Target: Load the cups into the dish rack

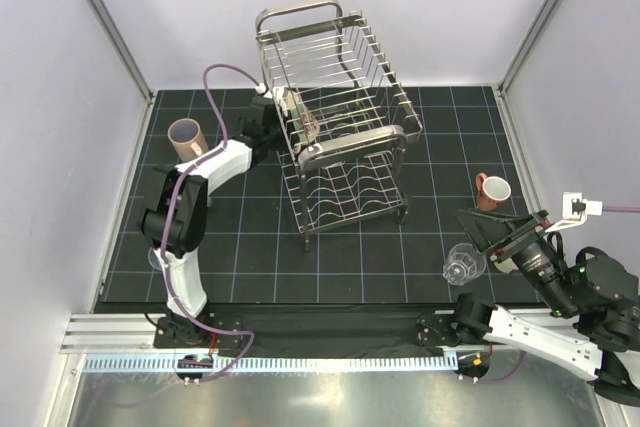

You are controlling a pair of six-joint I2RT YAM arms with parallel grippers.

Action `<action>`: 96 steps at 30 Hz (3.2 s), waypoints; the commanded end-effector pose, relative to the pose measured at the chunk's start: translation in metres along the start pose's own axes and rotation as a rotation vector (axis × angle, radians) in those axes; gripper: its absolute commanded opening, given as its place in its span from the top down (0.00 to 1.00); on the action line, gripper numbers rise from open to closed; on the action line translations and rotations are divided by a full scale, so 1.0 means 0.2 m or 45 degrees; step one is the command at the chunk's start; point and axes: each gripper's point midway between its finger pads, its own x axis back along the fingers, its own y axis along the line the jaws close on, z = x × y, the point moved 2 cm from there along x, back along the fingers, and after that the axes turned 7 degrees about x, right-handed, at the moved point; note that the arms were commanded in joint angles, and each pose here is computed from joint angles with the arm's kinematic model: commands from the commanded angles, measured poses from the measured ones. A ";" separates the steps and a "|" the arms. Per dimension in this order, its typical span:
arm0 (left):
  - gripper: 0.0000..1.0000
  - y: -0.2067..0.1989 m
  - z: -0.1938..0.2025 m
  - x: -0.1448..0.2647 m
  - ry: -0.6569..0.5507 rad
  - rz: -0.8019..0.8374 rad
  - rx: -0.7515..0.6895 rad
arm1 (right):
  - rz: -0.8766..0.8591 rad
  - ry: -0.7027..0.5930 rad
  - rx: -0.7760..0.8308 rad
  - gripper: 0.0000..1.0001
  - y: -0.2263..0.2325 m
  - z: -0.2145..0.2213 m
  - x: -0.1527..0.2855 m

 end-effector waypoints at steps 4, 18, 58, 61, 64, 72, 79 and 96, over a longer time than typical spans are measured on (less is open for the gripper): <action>0.99 -0.07 -0.29 0.04 -0.323 -0.002 -0.081 | 0.027 0.011 0.006 0.37 0.00 0.02 -0.02; 0.58 -0.05 -0.23 0.01 -0.281 -0.006 -0.042 | 0.034 0.018 -0.003 0.37 -0.02 0.04 -0.02; 0.34 0.09 -0.11 0.59 -0.316 -0.187 0.252 | 0.032 0.066 -0.033 0.37 -0.07 0.08 0.04; 0.33 0.11 -0.15 0.73 -0.363 -0.262 0.313 | 0.057 0.119 0.004 0.37 -0.09 0.12 0.05; 0.29 0.18 -0.19 0.88 -0.414 -0.410 0.424 | 0.090 0.211 0.059 0.37 -0.10 0.19 0.03; 0.21 0.26 -0.23 1.10 -0.288 -0.584 0.420 | -0.028 0.473 0.115 0.37 -0.02 0.40 0.03; 0.17 0.47 -0.23 1.11 -0.185 -0.815 0.543 | -0.048 0.615 0.153 0.37 -0.03 0.49 0.08; 0.19 0.91 -0.44 1.08 -0.524 -1.144 0.783 | -0.105 0.643 0.048 0.37 0.00 0.51 0.13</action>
